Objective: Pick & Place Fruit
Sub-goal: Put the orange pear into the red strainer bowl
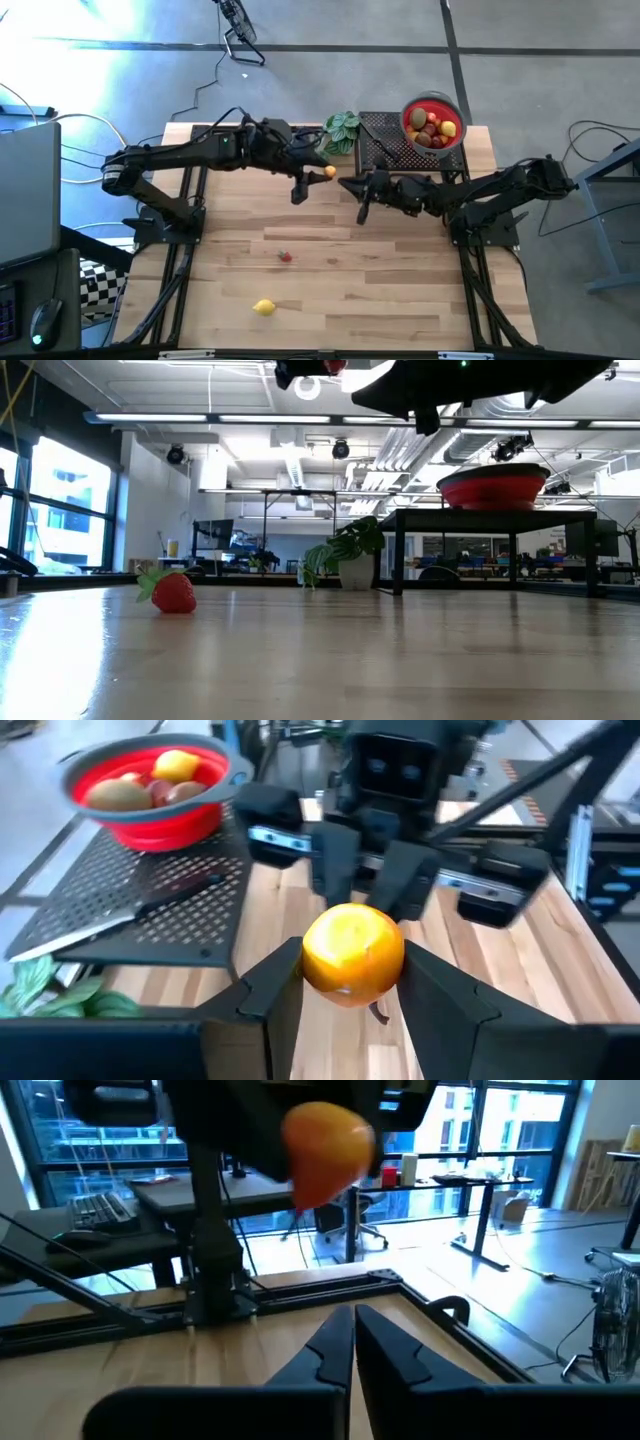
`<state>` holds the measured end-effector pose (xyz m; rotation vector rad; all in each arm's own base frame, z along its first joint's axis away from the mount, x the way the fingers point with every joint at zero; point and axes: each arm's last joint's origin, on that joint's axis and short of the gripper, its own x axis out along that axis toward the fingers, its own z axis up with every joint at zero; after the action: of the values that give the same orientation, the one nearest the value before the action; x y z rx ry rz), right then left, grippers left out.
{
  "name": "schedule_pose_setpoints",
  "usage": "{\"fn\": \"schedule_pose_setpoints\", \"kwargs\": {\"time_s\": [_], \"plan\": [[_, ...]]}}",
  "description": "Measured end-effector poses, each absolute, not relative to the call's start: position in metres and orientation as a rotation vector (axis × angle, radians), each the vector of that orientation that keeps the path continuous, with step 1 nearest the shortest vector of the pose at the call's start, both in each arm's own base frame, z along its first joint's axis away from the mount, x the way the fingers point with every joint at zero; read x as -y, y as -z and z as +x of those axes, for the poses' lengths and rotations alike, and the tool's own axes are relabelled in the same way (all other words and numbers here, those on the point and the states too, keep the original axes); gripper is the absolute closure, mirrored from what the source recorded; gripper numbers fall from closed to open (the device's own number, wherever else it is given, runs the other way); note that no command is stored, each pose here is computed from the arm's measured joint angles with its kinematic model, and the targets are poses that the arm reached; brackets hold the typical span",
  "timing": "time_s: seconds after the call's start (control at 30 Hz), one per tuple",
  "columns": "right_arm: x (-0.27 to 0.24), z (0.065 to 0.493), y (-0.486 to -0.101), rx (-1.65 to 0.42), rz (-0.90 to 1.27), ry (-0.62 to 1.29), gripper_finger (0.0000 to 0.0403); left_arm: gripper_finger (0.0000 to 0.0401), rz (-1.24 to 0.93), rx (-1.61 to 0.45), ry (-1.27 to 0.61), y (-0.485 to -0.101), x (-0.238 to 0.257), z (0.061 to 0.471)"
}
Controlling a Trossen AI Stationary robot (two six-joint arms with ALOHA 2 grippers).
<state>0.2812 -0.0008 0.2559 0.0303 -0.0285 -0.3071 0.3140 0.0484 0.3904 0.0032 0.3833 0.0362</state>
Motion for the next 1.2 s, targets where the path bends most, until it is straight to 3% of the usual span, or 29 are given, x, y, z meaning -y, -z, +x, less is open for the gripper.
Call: {"fn": "schedule_pose_setpoints", "kwargs": {"time_s": [0.13, 0.37, 0.5, 0.83, 1.2], "plan": [[0.002, 0.281, -0.256, 0.026, 0.038, 0.288, 0.0350, 0.0256, 0.044, -0.382, -0.012, -0.390, -0.048, 0.314], [-0.001, 0.282, -0.260, 0.079, 0.141, 0.161, 0.0221, 0.0256, 0.050, -0.382, -0.012, -0.390, -0.048, 0.314], [0.000, 0.282, -0.265, 0.127, 0.157, 0.174, 0.0178, 0.0256, 0.050, -0.382, -0.012, -0.390, -0.048, 0.314], [0.009, 0.288, -0.257, 0.140, 0.268, 0.198, 0.0185, 0.0256, 0.050, -0.383, -0.012, -0.390, -0.048, 0.314], [0.012, 0.307, -0.241, 0.244, 0.270, 0.073, 0.0187, 0.0256, 0.050, -0.382, -0.012, -0.390, -0.048, 0.314]]}}
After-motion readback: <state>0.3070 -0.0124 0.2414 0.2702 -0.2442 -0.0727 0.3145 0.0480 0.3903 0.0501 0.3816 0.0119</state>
